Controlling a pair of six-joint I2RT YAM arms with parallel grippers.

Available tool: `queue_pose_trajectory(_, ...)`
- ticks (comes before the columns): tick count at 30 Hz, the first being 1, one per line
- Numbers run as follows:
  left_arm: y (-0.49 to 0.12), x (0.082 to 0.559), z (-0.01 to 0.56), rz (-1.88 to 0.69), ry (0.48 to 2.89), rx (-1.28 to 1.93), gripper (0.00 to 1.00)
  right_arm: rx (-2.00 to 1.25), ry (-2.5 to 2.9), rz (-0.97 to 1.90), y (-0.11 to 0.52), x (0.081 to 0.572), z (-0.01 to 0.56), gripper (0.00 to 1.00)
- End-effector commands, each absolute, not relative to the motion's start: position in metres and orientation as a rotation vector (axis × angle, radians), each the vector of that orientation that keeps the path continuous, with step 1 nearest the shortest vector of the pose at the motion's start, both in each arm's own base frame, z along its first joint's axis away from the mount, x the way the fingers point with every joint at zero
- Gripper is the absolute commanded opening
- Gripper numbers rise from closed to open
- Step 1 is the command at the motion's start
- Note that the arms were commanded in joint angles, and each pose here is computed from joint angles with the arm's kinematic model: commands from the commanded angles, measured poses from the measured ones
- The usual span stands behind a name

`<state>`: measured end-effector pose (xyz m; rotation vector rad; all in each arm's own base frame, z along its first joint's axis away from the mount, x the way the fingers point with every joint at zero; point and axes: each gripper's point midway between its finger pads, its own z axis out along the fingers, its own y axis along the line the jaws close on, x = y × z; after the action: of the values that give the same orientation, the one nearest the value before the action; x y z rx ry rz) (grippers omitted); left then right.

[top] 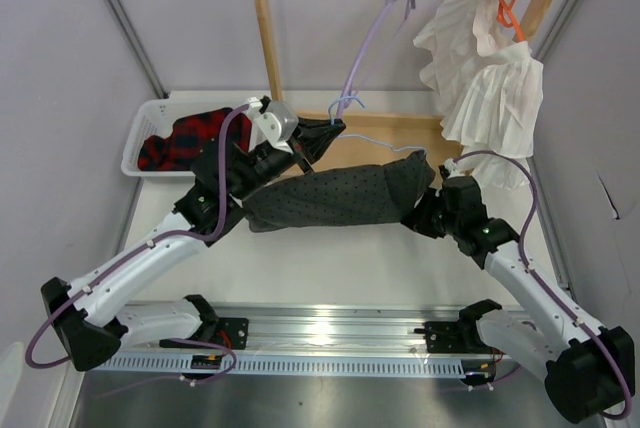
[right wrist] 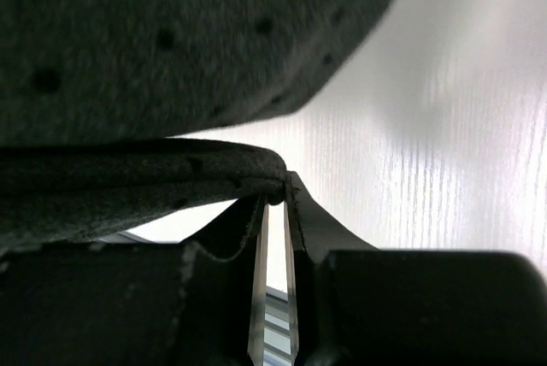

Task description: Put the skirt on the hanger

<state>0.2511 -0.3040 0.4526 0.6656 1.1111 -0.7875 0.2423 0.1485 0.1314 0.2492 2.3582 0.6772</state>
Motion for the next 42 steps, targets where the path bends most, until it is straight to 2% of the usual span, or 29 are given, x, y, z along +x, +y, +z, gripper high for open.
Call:
queue_pose_trajectory(1,-0.276,0.224,0.531,-0.764,0.885,0.626,0.0,0.268,2.354,0.6,0.135,0.242,0.143,0.08)
queue_pose_trajectory(6,-0.276,0.224,0.517,-0.777,0.926,0.635,0.0,0.245,2.284,0.574,0.129,0.251,0.176,0.34)
queue_pose_trajectory(8,-0.272,0.222,0.524,-0.786,0.899,0.598,0.0,0.217,2.277,0.591,0.135,0.25,0.184,0.41)
queue_pose_trajectory(11,-0.275,0.226,0.521,-0.784,0.905,0.572,0.0,0.198,2.281,0.565,0.141,0.246,0.187,0.41)
queue_pose_trajectory(17,-0.282,0.239,0.508,-0.738,0.951,0.562,0.0,0.215,2.237,0.544,0.14,0.238,0.2,0.49)
queue_pose_trajectory(22,-0.283,0.245,0.499,-0.716,0.976,0.561,0.0,0.23,2.111,0.545,0.137,0.23,0.243,0.45)
queue_pose_trajectory(28,-0.29,0.247,0.492,-0.732,0.993,0.576,0.0,0.131,2.0,0.694,0.163,0.217,0.28,0.4)
queue_pose_trajectory(34,-0.295,0.249,0.489,-0.745,1.006,0.575,0.0,-0.108,1.912,0.821,0.24,0.203,0.317,0.41)
queue_pose_trajectory(38,-0.299,0.254,0.484,-0.75,1.036,0.562,0.0,-0.339,1.887,0.705,0.305,0.188,0.322,0.44)
queue_pose_trajectory(42,-0.303,0.261,0.485,-0.764,1.073,0.516,0.0,-0.417,1.828,0.605,0.343,0.181,0.328,0.43)
